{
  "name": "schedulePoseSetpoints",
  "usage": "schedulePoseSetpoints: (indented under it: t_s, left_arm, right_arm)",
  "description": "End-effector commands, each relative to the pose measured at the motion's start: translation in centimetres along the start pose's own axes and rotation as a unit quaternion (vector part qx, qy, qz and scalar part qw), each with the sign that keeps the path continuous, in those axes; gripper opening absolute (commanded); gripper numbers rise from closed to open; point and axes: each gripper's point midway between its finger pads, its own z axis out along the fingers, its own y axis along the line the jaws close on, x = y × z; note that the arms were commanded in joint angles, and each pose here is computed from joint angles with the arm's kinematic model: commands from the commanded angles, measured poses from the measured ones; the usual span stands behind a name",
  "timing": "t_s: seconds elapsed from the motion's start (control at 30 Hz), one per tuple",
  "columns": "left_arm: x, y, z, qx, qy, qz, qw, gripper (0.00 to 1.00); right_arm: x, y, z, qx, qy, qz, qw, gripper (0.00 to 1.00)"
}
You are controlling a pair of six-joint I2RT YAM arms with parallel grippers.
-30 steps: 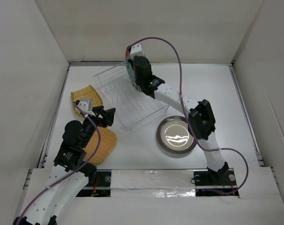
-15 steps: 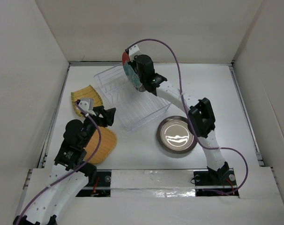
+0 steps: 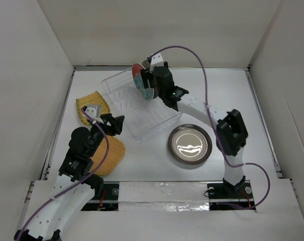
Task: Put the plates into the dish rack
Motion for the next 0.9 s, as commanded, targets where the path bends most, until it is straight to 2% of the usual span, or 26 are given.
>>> schedulePoseSetpoints:
  t_s: [0.0, 0.03, 0.07, 0.1, 0.13, 0.17, 0.2, 0.23, 0.3, 0.37, 0.4, 0.47, 0.5, 0.57, 0.6, 0.7, 0.73, 0.87]
  left_arm:
    - [-2.9, -1.1, -0.4, 0.019, -0.039, 0.006, 0.999, 0.58]
    - [-2.9, -1.2, -0.4, 0.022, -0.04, 0.005, 0.999, 0.58]
    - [-3.0, -1.3, -0.5, 0.023, -0.042, 0.005, 0.999, 0.58]
    - [-3.1, -1.4, -0.6, 0.025, -0.044, 0.005, 0.999, 0.58]
    - [-3.3, -1.5, -0.8, 0.029, -0.047, 0.003, 0.998, 0.58]
    - [-3.3, -1.5, -0.9, 0.03, -0.049, 0.003, 0.998, 0.58]
    - [-3.4, -1.6, -1.0, 0.031, -0.052, 0.003, 0.998, 0.58]
    - [-3.6, -1.6, -1.2, 0.033, -0.055, 0.003, 0.998, 0.58]
    - [-3.8, -1.8, -1.4, 0.036, -0.059, 0.001, 0.998, 0.58]
    - [-4.0, -2.0, -1.6, 0.042, -0.063, 0.001, 0.997, 0.57]
    - [-4.1, -2.0, -1.7, 0.042, -0.065, 0.001, 0.997, 0.57]
    - [-4.2, -2.3, -1.9, 0.047, -0.068, 0.0, 0.997, 0.57]
    - [-4.2, -2.3, -2.0, 0.048, -0.07, 0.0, 0.996, 0.57]
    - [-4.5, -2.3, -2.1, 0.048, -0.074, 0.0, 0.996, 0.57]
    - [-4.6, -2.3, -2.2, 0.048, -0.076, -0.001, 0.996, 0.57]
    - [-4.7, -2.3, -2.4, 0.048, -0.08, -0.001, 0.996, 0.57]
    - [-4.9, -2.4, -2.6, 0.05, -0.084, -0.001, 0.995, 0.57]
    - [-5.3, -2.5, -3.0, 0.052, -0.092, 0.0, 0.994, 0.58]
  right_arm:
    - [-8.0, -3.2, -6.0, -0.03, -0.072, 0.125, 0.989, 0.82]
    - [-7.7, -3.3, -7.3, -0.039, -0.071, 0.153, 0.985, 0.82]
    - [-9.7, -5.4, -10.3, -0.039, -0.095, 0.181, 0.978, 0.78]
    - [-4.6, -6.1, -10.9, -0.033, -0.051, 0.184, 0.981, 0.66]
    - [-5.5, -7.6, -13.9, -0.036, -0.066, 0.241, 0.967, 0.46]
    - [-3.5, -8.5, -15.1, -0.029, -0.049, 0.265, 0.963, 0.02]
    - [-1.2, -9.3, -16.2, -0.021, -0.029, 0.286, 0.958, 0.0]
    - [5.6, -10.6, -17.3, 0.015, 0.041, 0.314, 0.949, 0.0]
    - [8.3, -12.7, -21.0, 0.036, 0.059, 0.35, 0.934, 0.0]
    - [15.3, -14.5, -24.2, 0.094, 0.137, 0.369, 0.914, 0.0]
    - [15.4, -15.2, -25.9, 0.098, 0.132, 0.387, 0.907, 0.08]
    - [19.7, -16.1, -28.4, 0.131, 0.186, 0.409, 0.884, 0.31]
    - [20.5, -15.7, -29.2, 0.122, 0.199, 0.42, 0.877, 0.55]
    - [22.4, -16.6, -31.0, 0.152, 0.213, 0.447, 0.856, 0.73]
    - [23.3, -16.1, -31.5, 0.144, 0.222, 0.463, 0.846, 0.79]
    - [24.8, -16.1, -31.9, 0.156, 0.242, 0.483, 0.827, 0.83]
    - [24.9, -16.2, -31.7, 0.155, 0.246, 0.48, 0.828, 0.85]
    - [27.3, -16.2, -31.2, 0.179, 0.309, 0.464, 0.811, 0.87]
